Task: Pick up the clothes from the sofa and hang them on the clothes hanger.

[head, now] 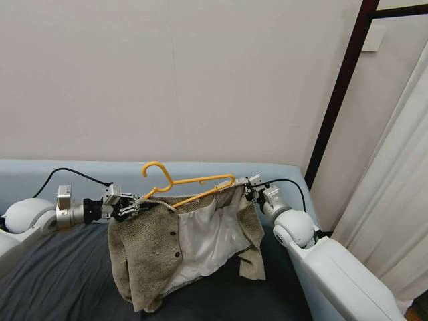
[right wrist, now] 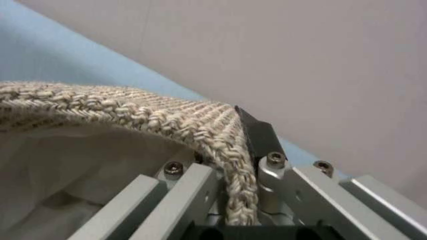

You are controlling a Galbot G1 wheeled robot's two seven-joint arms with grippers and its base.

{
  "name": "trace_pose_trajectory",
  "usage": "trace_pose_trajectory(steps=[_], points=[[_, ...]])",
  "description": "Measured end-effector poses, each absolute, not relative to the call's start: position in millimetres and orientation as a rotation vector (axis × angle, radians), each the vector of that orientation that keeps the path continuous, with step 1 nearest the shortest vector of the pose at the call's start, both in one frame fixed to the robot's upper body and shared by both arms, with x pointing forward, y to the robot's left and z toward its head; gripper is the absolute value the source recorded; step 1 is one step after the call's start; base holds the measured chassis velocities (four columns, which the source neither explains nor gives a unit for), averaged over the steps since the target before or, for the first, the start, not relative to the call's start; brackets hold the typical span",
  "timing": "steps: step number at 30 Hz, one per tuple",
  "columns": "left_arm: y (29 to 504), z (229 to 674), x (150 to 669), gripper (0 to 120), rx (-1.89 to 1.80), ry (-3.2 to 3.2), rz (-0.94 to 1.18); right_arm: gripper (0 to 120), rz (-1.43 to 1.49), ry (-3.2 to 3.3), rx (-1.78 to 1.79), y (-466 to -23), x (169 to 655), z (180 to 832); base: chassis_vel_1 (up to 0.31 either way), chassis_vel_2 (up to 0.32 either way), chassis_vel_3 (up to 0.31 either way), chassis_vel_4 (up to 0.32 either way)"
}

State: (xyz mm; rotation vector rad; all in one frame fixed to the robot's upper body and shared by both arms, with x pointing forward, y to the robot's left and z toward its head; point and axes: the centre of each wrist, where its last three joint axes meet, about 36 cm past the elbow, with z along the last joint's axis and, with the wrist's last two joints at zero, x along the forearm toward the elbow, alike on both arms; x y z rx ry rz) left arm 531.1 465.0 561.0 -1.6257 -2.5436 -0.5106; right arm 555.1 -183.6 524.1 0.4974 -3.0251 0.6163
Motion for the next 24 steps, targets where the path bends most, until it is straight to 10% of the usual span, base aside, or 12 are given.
trace_pose_trajectory(steps=[24], points=[[445,560,540,7,-1.392,-2.63,-0.643,0,0.637,-3.058,0.555,-181,500,589,0.0,0.0,0.0,0.0]])
